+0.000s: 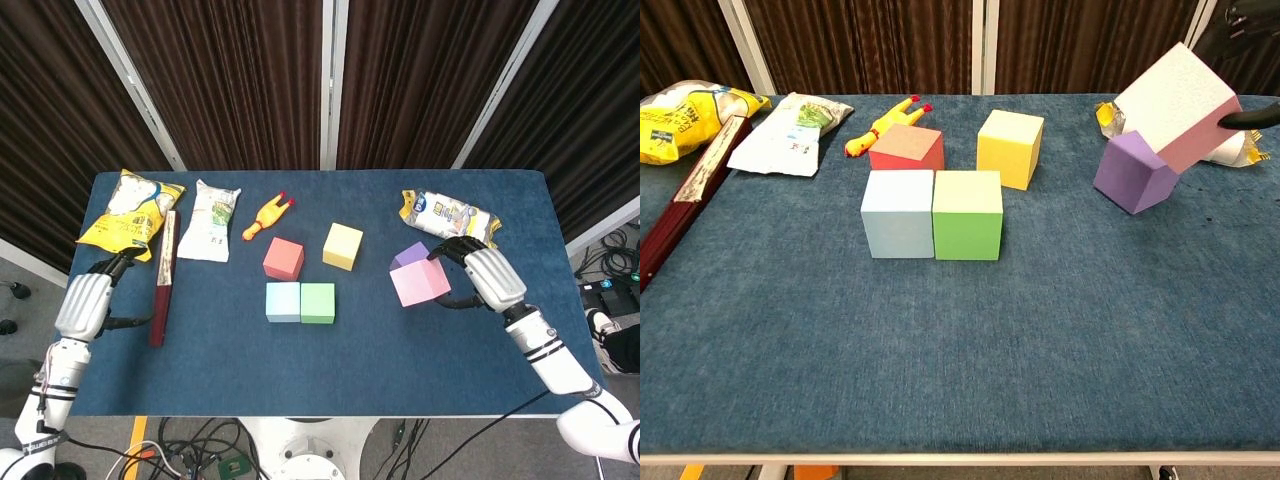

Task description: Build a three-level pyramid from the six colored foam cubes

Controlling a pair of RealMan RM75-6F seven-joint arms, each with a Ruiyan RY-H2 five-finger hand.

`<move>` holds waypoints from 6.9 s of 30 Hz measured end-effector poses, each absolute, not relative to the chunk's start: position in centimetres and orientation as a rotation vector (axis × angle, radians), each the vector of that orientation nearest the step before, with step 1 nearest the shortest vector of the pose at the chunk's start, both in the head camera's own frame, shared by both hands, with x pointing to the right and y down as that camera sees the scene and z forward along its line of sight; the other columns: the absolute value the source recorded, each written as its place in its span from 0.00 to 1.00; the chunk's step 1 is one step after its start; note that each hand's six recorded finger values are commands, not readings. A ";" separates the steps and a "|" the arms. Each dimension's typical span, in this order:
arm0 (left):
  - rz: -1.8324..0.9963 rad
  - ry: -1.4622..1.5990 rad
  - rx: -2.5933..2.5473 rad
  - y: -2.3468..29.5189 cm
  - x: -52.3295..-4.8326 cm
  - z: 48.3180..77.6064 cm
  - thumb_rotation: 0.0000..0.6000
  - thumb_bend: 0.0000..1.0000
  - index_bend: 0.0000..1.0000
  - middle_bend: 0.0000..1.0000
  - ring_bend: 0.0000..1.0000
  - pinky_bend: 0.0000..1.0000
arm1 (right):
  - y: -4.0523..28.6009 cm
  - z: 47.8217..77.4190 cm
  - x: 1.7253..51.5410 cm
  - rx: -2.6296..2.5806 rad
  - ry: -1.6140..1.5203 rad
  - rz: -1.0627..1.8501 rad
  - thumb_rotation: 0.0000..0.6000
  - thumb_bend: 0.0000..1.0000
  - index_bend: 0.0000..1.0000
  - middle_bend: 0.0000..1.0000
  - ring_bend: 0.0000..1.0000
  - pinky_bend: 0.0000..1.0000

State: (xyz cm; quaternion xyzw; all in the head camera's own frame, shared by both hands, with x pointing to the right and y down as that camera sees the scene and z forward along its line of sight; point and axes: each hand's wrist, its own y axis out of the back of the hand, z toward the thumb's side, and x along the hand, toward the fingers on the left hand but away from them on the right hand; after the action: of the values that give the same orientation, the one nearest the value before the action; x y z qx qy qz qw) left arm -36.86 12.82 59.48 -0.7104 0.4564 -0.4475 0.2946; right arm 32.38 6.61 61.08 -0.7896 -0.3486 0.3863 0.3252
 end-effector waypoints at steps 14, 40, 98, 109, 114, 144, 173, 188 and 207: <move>-1.194 1.221 -1.889 13.1 -37.1 59.3 1.00 0.07 0.17 0.17 0.25 0.28 | 6.0 64.2 27.3 -2.045 -0.642 1.160 1.00 0.23 0.47 0.47 0.20 0.16; -1.192 1.231 -1.900 13.3 -37.8 59.7 1.00 0.07 0.17 0.17 0.25 0.28 | 7.5 67.4 19.3 -1.973 -0.549 1.256 1.00 0.20 0.30 0.46 0.15 0.00; -1.205 1.217 -1.917 13.6 -37.9 60.2 1.00 0.07 0.17 0.17 0.25 0.28 | 9.3 69.3 19.6 -2.090 -0.661 1.359 1.00 0.10 0.03 0.28 0.04 0.00; -1.213 1.215 -1.915 13.7 -38.2 60.2 1.00 0.07 0.17 0.17 0.25 0.28 | 8.8 69.0 19.3 -2.101 -0.651 1.282 1.00 0.27 0.12 0.37 0.09 0.00; -1.214 1.215 -1.913 13.7 -38.1 60.2 1.00 0.07 0.17 0.17 0.25 0.28 | 8.6 68.1 19.9 -2.126 -0.619 1.219 1.00 0.27 0.12 0.36 0.09 0.00; -1.235 1.206 -1.898 13.5 -37.9 60.0 1.00 0.07 0.17 0.17 0.25 0.28 | 7.7 69.0 19.1 -2.177 -0.350 0.961 1.00 0.20 0.12 0.33 0.07 0.00; -1.240 1.208 -1.902 13.5 -38.0 60.2 1.00 0.07 0.17 0.17 0.25 0.28 | 7.6 69.8 18.0 -2.186 -0.322 0.957 1.00 0.20 0.10 0.31 0.06 0.00; -1.242 1.213 -1.905 13.5 -38.2 60.3 1.00 0.07 0.17 0.17 0.25 0.28 | 7.6 70.1 17.4 -2.183 -0.309 0.955 1.00 0.20 0.08 0.29 0.04 0.00; -1.243 1.211 -1.905 13.5 -38.1 60.4 1.00 0.07 0.17 0.17 0.25 0.28 | 7.5 70.1 17.2 -2.182 -0.316 0.950 1.00 0.19 0.05 0.28 0.04 0.00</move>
State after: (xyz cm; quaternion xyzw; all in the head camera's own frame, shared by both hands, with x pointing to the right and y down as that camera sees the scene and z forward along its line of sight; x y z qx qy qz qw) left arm -38.15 13.47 60.36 -0.7101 0.4514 -0.4631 0.2785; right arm 17.18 7.51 70.12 -0.8474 -0.1226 0.3687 0.3619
